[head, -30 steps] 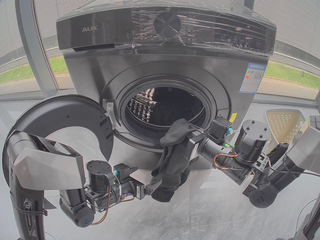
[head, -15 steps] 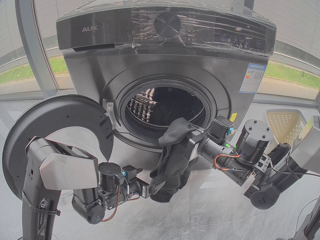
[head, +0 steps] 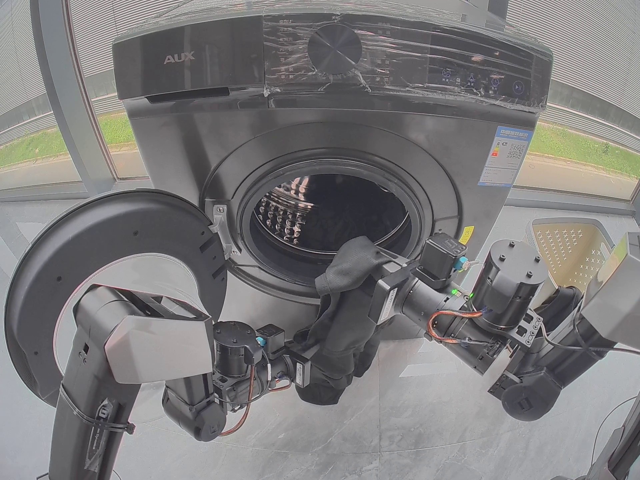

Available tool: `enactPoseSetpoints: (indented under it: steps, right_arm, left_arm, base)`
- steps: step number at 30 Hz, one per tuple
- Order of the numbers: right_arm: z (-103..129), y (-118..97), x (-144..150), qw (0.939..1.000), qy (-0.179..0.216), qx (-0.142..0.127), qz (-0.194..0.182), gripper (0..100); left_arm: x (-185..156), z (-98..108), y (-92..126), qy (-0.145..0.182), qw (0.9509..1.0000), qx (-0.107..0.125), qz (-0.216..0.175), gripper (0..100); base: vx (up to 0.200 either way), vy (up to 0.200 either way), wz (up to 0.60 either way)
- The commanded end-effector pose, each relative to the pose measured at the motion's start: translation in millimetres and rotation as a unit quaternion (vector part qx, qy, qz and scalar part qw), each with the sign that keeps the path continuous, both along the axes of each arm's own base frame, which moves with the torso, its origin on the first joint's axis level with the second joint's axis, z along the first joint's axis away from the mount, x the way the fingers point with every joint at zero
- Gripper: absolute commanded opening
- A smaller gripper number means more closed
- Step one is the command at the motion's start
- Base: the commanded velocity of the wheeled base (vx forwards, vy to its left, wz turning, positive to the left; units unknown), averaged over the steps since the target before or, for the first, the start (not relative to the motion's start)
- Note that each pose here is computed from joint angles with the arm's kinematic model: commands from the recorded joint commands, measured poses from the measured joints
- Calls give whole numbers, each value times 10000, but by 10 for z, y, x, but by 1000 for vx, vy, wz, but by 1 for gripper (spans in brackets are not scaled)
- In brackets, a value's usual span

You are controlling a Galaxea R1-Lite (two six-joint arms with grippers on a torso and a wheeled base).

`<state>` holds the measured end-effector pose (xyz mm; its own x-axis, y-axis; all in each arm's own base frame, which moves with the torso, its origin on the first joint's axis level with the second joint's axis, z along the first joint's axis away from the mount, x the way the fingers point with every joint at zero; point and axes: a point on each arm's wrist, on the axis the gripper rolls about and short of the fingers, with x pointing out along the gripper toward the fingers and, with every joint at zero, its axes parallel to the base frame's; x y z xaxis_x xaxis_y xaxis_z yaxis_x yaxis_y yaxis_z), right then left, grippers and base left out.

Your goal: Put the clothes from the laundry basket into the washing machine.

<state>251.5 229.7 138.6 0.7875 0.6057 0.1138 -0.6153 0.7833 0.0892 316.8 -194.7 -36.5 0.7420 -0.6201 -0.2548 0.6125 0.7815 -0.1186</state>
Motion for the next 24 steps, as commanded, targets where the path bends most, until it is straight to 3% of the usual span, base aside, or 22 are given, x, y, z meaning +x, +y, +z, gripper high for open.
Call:
enactPoseSetpoints:
  steps: [1, 3, 8, 11, 13, 18, 24]
  right_arm:
    - [-16, -3, -1, 10000, 20, -7, -5, 0]
    - [-18, -6, 4, 10000, 19, 4, -4, 0]
    - [-137, -80, 11, 9996, 221, -184, -51, 0]
    - [-239, -272, 87, 9987, 434, -217, -174, 0]
    - [-323, -372, 83, 9976, 666, -205, -14, 0]
    - [-385, -540, -120, 9947, 985, -170, 232, 0]
    - [-578, -753, -229, 9899, 1378, -344, 53, 0]
  left_arm:
    - [52, -7, -28, -94, 9999, -51, 11, 0]
    - [51, 35, -20, -135, 9999, -73, 26, 0]
    - [-74, 548, 145, -465, 9984, -279, 151, 0]
    - [-290, 871, 266, -579, 9974, -416, 123, 0]
    - [-439, 1012, 356, -618, 9971, -441, 116, 0]
    - [-705, 1261, 548, -706, 9957, -590, -74, 0]
    - [-777, 1403, 644, -921, 9936, -648, -77, 0]
  base:
    - [0, 0, 0]
    - [0, 0, 0]
    - [0, 0, 0]
    - [0, 0, 0]
    - [0, 0, 0]
    - [0, 0, 0]
    - [0, 0, 0]
